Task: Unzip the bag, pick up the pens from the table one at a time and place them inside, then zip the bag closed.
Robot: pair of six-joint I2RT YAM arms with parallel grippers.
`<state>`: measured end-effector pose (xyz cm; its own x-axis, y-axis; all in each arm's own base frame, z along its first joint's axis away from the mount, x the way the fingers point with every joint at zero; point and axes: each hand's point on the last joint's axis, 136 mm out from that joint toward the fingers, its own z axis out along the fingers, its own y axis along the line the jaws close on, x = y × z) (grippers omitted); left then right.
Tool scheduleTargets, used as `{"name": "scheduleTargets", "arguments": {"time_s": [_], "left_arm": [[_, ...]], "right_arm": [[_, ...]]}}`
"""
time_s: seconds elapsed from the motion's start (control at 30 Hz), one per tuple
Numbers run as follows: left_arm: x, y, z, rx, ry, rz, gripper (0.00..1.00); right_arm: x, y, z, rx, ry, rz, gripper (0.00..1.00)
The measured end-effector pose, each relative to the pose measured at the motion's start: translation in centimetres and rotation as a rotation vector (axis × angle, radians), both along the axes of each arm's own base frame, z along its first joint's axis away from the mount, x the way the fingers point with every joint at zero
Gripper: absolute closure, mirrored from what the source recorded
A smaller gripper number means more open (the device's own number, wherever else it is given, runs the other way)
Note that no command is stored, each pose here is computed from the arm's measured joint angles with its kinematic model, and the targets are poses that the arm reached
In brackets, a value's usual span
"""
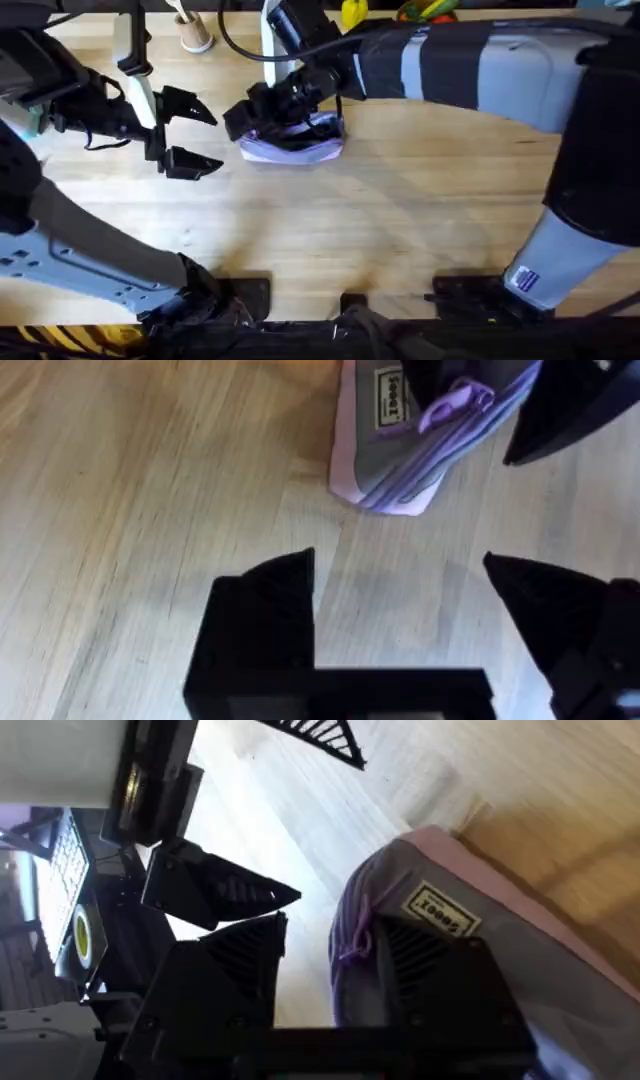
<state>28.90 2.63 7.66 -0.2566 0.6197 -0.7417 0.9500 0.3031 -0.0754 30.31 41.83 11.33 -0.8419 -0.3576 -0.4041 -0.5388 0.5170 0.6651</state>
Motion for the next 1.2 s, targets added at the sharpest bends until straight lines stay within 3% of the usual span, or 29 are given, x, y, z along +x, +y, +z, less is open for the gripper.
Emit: {"name": "scheduleTargets", "arguments": {"time_s": [0.47,0.63,1.0,1.2], "left_arm": [[-0.2,-0.1,0.1,-0.007,0.012,0.000,0.008],[-0.2,-0.1,0.1,-0.007,0.012,0.000,0.007],[-0.2,-0.1,0.1,-0.007,0.012,0.000,0.007],[0.0,-0.3,0.4,-0.027,0.001,0.007,0.007]], "right_arm": [[0.1,-0.1,-0.1,-0.005,-0.003,-0.004,0.717],[0.1,-0.1,-0.2,-0.008,0.001,-0.005,0.959],[0.4,-0.1,-0.1,-0.004,-0.011,-0.003,0.968],[1.9,0.9,3.4,0.050,-0.130,0.033,0.968]]}}
